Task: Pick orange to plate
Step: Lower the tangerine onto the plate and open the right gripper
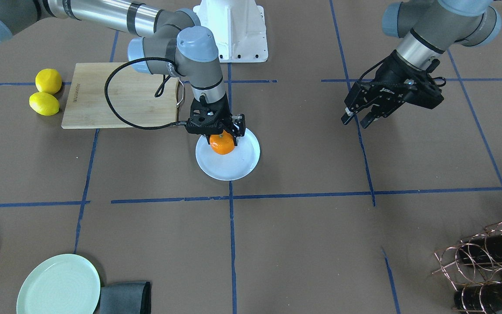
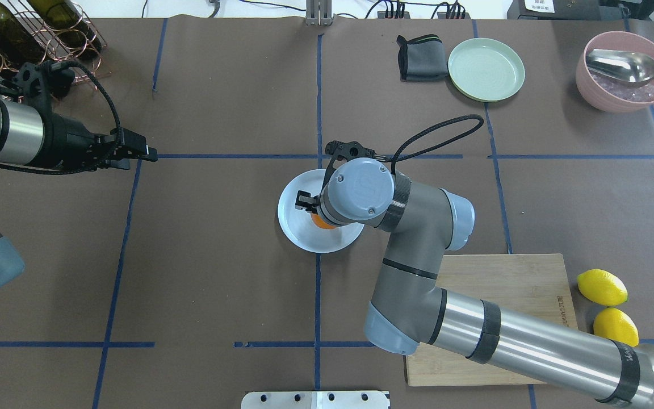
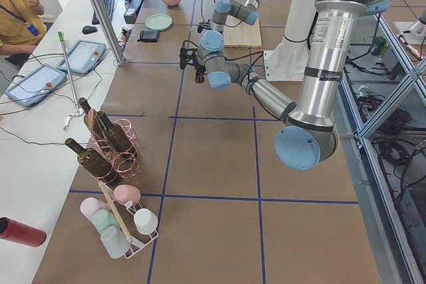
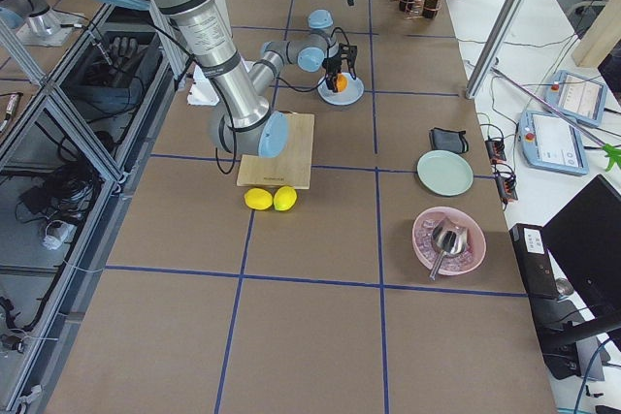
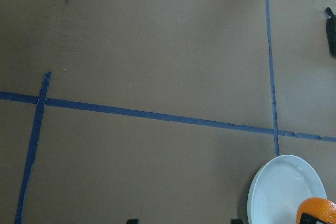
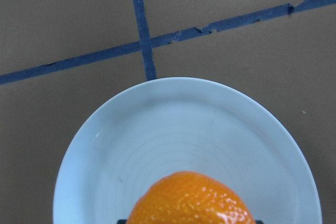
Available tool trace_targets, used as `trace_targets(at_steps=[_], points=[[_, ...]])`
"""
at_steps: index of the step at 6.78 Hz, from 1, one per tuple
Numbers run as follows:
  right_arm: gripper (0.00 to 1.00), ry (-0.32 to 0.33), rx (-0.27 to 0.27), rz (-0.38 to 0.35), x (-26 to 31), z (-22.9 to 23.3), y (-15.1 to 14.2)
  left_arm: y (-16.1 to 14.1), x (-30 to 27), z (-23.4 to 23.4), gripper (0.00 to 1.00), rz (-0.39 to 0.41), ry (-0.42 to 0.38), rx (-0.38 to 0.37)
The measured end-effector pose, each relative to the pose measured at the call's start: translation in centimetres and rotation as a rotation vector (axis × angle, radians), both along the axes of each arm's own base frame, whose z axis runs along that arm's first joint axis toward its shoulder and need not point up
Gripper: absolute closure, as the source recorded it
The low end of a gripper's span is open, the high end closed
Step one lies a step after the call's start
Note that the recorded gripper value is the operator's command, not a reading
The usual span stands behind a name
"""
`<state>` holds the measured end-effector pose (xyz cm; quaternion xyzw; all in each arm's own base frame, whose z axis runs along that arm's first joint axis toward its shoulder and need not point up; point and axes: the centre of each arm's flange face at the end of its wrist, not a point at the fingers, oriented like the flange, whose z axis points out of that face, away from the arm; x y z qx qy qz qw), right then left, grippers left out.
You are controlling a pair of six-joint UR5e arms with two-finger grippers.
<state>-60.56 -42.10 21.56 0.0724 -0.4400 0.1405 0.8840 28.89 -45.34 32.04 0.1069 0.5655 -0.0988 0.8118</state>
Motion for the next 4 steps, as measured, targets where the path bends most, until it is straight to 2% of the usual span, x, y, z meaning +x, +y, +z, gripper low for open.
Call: trace_targets(at_steps=[4], points=[[1.00,0.041,0.021,0.031,-1.6,0.3,-1.1,0.1,0.2,-0.2,0.33,0.003,0.003,0.001]])
